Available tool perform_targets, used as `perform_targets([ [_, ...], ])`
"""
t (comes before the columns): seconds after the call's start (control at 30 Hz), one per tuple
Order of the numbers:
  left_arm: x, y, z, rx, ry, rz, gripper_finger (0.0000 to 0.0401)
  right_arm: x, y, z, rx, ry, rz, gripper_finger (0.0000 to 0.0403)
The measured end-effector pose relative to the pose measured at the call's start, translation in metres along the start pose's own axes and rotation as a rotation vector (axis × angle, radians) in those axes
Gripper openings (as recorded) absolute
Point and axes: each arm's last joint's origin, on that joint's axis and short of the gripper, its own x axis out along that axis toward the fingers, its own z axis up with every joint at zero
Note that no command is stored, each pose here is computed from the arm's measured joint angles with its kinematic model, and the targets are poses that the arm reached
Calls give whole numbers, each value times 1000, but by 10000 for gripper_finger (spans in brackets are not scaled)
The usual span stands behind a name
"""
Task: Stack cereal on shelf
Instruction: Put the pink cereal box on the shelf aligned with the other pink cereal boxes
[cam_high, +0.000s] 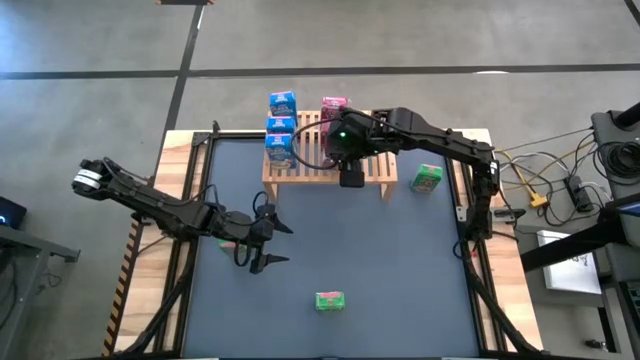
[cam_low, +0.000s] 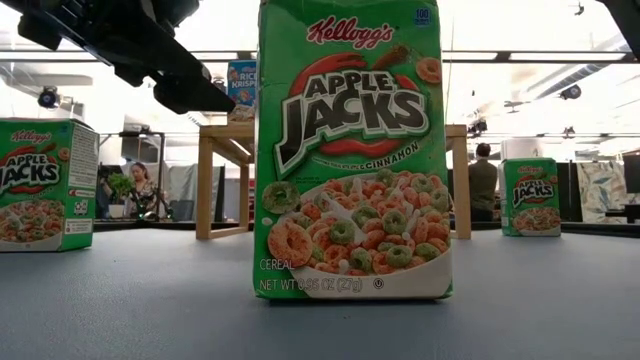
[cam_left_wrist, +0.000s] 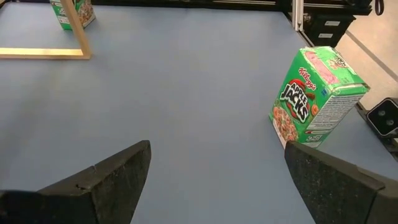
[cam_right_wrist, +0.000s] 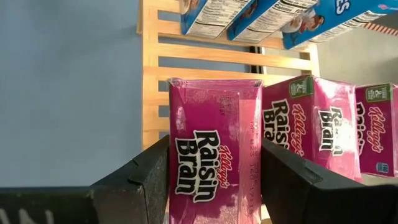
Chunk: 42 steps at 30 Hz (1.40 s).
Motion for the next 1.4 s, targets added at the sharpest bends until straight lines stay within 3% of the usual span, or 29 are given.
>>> perform_targets([
  [0.17, 0, 0, 0, 0, 0, 0, 354, 0, 1, 1, 9, -19, 46, 194],
  [1.4, 0, 0, -1, 0, 0, 0, 354, 1, -5, 0, 45, -24, 34, 194],
])
